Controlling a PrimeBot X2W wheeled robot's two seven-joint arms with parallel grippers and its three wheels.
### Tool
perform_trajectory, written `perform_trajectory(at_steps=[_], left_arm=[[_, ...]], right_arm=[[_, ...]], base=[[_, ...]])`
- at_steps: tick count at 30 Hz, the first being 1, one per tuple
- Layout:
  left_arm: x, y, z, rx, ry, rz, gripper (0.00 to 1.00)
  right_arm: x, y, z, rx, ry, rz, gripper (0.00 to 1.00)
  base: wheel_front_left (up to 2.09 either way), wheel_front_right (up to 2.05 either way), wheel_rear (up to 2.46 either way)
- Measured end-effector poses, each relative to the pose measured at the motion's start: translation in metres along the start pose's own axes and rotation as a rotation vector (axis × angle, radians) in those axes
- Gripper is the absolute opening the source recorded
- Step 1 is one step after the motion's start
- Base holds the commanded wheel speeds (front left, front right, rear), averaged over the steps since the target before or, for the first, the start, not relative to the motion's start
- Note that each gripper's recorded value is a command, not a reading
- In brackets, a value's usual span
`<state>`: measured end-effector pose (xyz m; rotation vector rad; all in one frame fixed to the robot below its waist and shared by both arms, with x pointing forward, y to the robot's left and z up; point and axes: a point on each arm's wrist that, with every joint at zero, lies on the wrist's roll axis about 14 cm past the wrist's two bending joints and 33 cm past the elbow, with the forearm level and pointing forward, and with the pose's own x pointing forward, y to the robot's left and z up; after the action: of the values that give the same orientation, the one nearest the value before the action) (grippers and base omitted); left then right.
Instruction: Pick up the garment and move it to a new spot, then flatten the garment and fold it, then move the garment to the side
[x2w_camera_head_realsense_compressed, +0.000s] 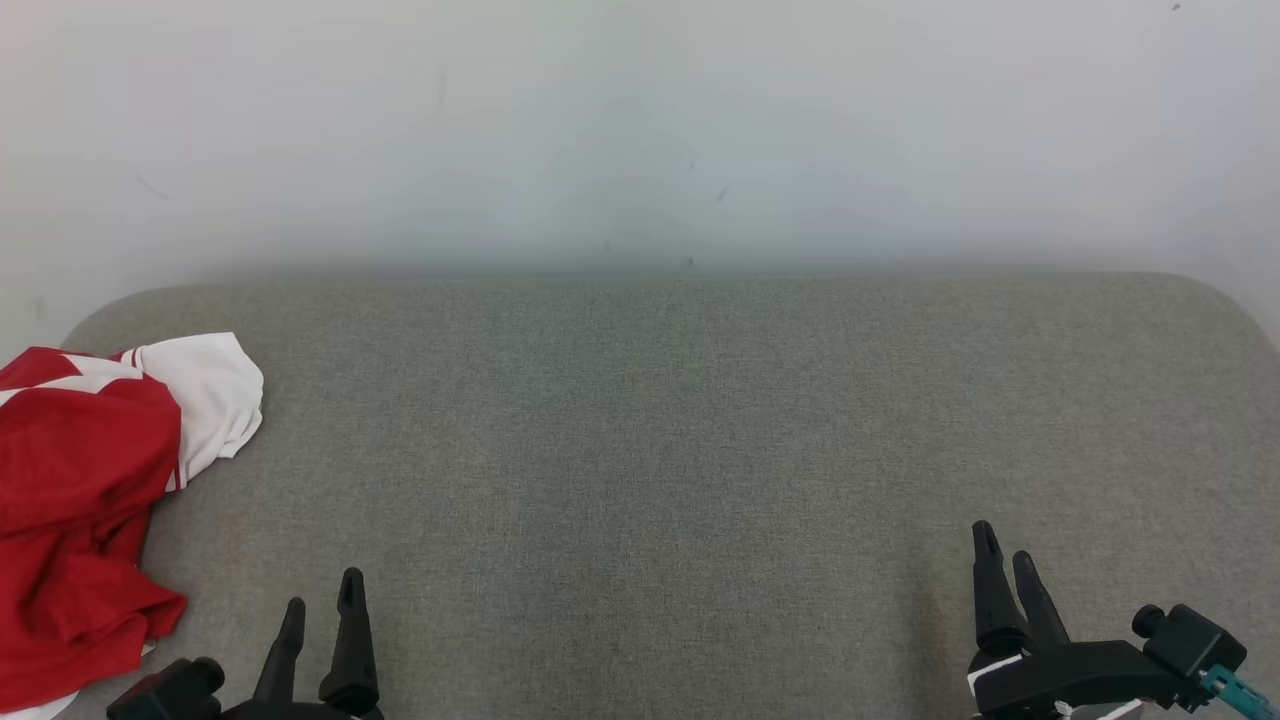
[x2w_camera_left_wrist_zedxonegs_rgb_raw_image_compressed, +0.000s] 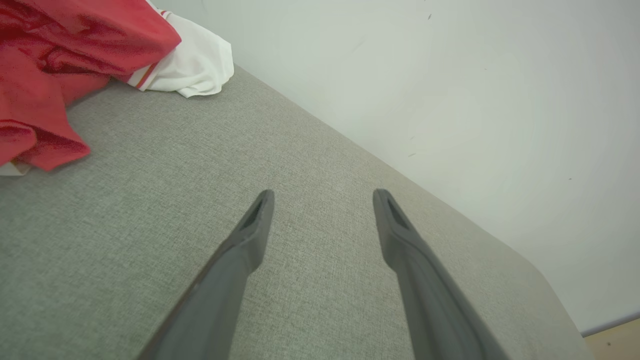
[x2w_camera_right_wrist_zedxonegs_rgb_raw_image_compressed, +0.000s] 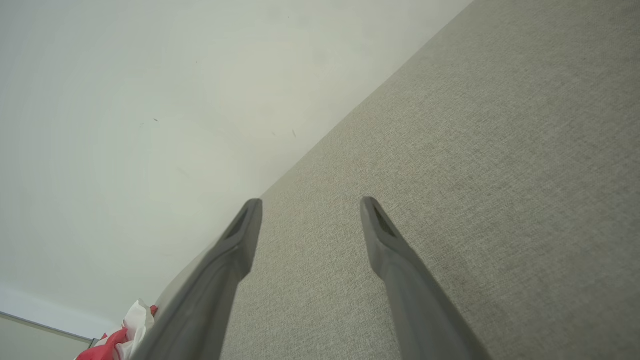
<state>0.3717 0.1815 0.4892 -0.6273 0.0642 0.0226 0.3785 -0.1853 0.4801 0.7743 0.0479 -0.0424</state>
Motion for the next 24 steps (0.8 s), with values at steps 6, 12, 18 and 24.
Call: perform_trajectory(at_steps=[6, 12, 18, 24], left_arm=[[-0.0005, -0.0011, 0.0031, 0.083, -0.011, -0.014, 1.00], [-0.0009, -0.0047, 0.0038, 0.172, -0.018, -0.031, 1.00], [-0.0021, -0.0062, 0.0029, 0.259, -0.019, -0.044, 1.00], [-0.0030, -0.0063, -0.0019, 0.329, -0.011, -0.054, 1.00]], right_arm=[[-0.0005, 0.0010, -0.0036, -0.060, 0.008, 0.007, 1.00], [-0.0006, 0.0010, -0.0071, -0.149, 0.018, 0.015, 1.00], [-0.0008, -0.0009, -0.0076, -0.221, 0.018, 0.017, 1.00], [-0.0017, -0.0019, -0.0088, -0.287, 0.022, 0.022, 1.00]], base=[[0.00, 0.00, 0.00], [0.00, 0.00, 0.00], [0.00, 0.00, 0.00], [0.00, 0.00, 0.00]])
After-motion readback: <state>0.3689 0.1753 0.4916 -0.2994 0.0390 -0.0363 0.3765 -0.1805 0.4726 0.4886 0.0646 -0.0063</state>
